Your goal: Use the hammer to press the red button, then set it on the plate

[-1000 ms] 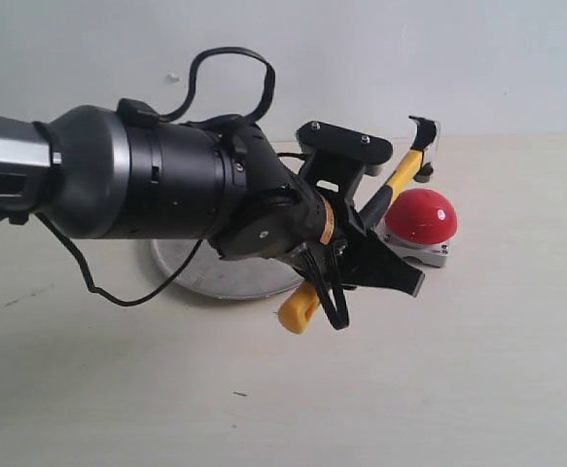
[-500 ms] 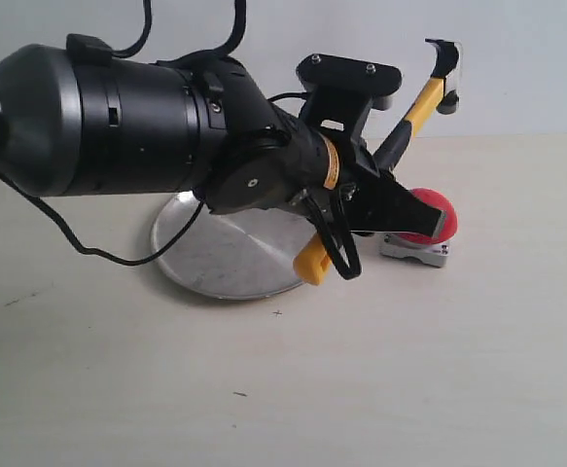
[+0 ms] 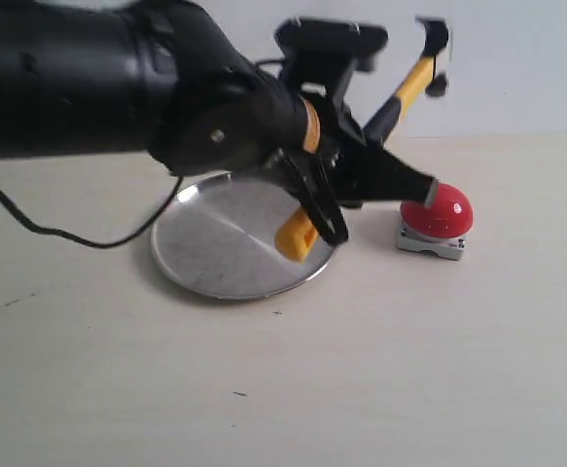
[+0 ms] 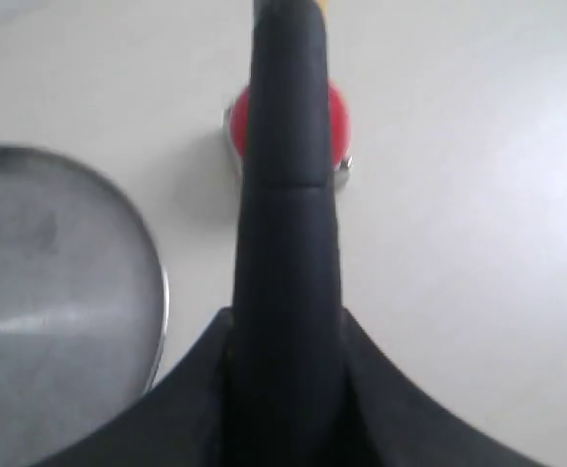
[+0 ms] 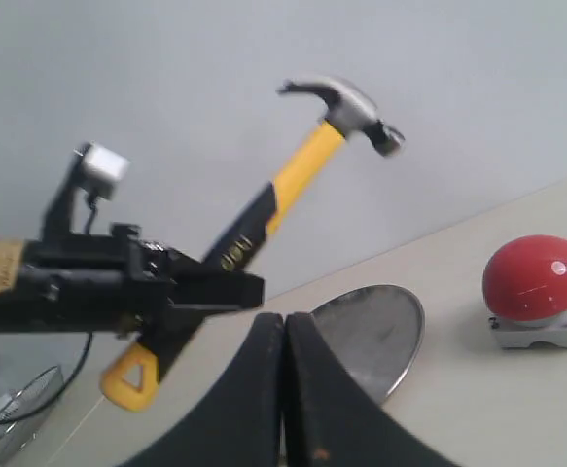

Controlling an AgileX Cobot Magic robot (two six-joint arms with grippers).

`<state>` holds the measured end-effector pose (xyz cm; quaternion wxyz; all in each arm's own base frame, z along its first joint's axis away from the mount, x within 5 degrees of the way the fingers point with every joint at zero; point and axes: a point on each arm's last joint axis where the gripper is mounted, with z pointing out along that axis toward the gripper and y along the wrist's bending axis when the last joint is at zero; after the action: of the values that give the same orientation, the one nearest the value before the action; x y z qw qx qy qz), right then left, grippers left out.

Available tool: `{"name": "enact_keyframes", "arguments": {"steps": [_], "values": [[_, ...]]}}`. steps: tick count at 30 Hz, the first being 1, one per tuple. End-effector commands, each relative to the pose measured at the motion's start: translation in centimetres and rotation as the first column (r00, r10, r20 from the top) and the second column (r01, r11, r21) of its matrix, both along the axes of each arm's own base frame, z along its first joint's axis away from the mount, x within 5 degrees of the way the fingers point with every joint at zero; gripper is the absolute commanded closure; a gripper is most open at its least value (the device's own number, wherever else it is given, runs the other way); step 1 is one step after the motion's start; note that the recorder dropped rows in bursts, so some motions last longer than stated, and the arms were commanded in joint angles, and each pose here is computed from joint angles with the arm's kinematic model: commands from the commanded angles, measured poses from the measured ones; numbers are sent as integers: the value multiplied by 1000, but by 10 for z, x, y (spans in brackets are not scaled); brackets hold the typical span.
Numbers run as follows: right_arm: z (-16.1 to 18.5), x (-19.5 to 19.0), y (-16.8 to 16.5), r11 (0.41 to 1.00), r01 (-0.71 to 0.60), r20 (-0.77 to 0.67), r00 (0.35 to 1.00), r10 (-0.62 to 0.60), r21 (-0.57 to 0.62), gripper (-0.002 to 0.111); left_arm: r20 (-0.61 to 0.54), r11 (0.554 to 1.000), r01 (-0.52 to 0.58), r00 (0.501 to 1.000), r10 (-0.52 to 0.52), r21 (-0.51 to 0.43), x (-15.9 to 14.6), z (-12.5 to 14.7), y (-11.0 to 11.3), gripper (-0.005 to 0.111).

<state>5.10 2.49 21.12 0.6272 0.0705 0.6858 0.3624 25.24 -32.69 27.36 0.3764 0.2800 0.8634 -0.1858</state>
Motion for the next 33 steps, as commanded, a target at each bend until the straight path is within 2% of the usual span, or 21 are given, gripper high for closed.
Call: {"name": "enact_keyframes", "arguments": {"steps": [1,3,5,6,7,8,9,10,11,12,15,17,20,25,28,30,33], "values": [[-1,0,-1,1000,11,7,1000,-11,-6,108,88,974,16,996,4,-224,-10,35,29,107],[-1,0,-1,1000,11,7,1000,-11,-6,108,74,960,-18,997,40,-279,-7,26,45,107],[-1,0,-1,1000,11,7,1000,-11,-6,108,26,931,-88,994,103,-354,-5,-5,71,107],[-1,0,-1,1000,11,7,1000,-11,-6,108,-6,892,-135,989,147,-432,-4,-23,86,107],[-1,0,-1,1000,11,7,1000,-11,-6,108,-33,871,-163,985,167,-463,-4,-36,96,107],[-1,0,-1,1000,11,7,1000,-11,-6,108,-64,808,-174,984,167,-563,-2,-49,109,107],[-1,0,-1,1000,11,7,1000,-11,-6,108,-82,776,-176,984,158,-606,-1,-54,114,107],[-1,0,-1,1000,11,7,1000,-11,-6,108,-109,700,-158,987,114,-696,3,-61,126,107],[-1,0,-1,1000,11,7,1000,-11,-6,108,-120,678,-156,988,100,-718,6,-64,131,107],[-1,0,-1,1000,11,7,1000,-11,-6,108,-145,666,-135,989,41,-734,12,-68,138,107],[-1,0,-1,1000,11,7,1000,-11,-6,108,-260,664,-204,965,15,-720,35,-82,151,107],[-1,0,-1,1000,11,7,1000,-11,-6,108,-290,657,-225,957,10,-719,46,-86,155,107],[-1,0,-1,1000,11,7,1000,-11,-6,108,-261,668,-198,965,7,-717,53,-88,151,107],[-1,0,-1,1000,11,7,1000,-11,-6,108,-185,730,-114,983,-17,-674,51,-90,151,107],[-1,0,-1,1000,11,7,1000,-11,-6,108,-226,721,-180,973,33,-669,55,-94,152,107],[-1,0,-1,1000,11,7,1000,-11,-6,108,-291,690,-246,955,54,-681,58,-98,152,107],[-1,0,-1,1000,11,7,1000,-11,-6,108,-317,698,-260,947,50,-668,66,-105,148,107]]}}
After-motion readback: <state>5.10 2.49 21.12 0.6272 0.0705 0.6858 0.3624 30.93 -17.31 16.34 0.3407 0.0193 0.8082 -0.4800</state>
